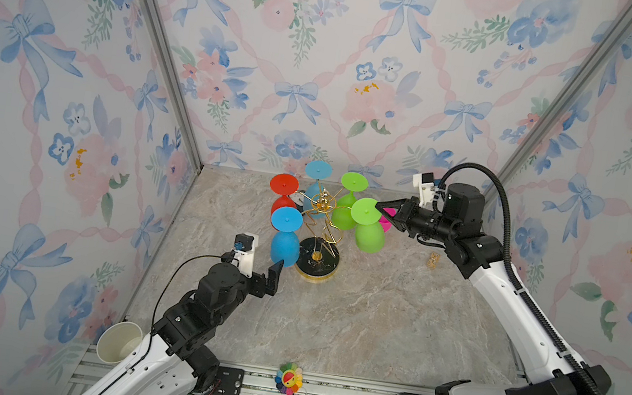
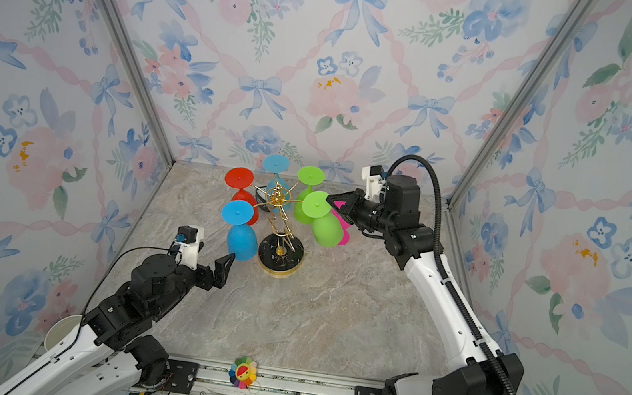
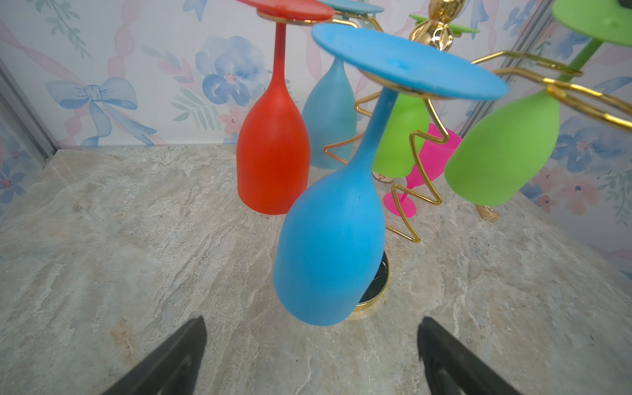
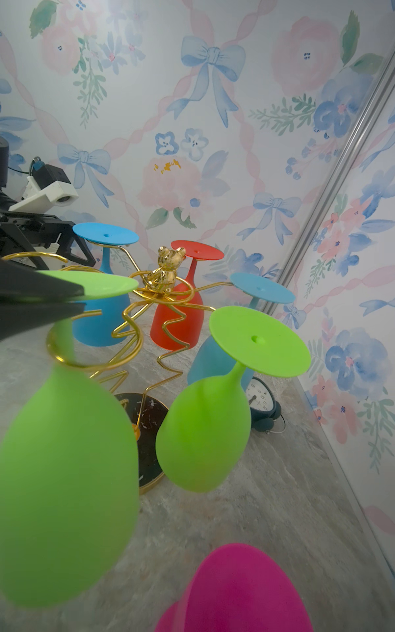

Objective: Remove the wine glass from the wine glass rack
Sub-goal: 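Close the right gripper on the green glass base and pull it off the hook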

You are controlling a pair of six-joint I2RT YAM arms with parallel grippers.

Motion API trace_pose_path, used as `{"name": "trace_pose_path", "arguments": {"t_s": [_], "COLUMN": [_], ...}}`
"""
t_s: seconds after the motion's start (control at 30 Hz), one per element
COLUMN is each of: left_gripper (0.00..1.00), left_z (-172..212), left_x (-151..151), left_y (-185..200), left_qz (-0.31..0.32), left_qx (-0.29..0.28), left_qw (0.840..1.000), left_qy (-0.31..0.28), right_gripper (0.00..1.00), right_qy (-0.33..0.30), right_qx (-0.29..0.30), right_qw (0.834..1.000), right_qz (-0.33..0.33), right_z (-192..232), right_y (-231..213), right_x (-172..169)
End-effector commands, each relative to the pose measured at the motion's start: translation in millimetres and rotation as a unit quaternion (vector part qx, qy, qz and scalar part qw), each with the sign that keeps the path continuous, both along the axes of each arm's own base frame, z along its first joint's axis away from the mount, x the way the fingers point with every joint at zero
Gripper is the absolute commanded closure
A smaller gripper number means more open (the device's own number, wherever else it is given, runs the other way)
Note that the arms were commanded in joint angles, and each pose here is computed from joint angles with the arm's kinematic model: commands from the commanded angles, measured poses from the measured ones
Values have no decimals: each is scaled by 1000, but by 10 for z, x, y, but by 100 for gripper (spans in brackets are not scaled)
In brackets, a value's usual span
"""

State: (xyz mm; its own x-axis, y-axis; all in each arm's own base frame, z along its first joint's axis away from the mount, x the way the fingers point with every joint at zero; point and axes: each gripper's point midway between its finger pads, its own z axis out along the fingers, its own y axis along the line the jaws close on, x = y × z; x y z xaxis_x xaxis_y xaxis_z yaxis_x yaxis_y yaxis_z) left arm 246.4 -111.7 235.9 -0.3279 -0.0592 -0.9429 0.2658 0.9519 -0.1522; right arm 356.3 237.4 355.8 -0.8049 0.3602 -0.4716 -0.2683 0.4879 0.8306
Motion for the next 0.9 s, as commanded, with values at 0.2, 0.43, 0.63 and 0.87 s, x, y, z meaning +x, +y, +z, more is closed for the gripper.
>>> {"name": "trace_pose_path", "arguments": {"t_s": [0.2,0.43,0.63,0.87], "left_gripper": [2,2,2,2], "left_z": [120,127,137,137], "left_x": [-20,-24,-28,-27], "left_y": [23,23,30,32], "left_qz": [1,1,1,1], "left_qx": [-14,-14,-14,-13], "left_qw": [1000,1000,1000,1000], "left_qy": [-14,-15,-18,-18], "right_gripper": [100,100,100,100], "right_qy": [7,7,5,6], "right_qx": [0,8,10,11], "right_qw": [1000,1000,1000,999], "right_qz": [5,10,19,30], "right_z": [-87,-84,-50,-61], "right_y": [95,177,262,380], "right_x": [103,189,228,233]}}
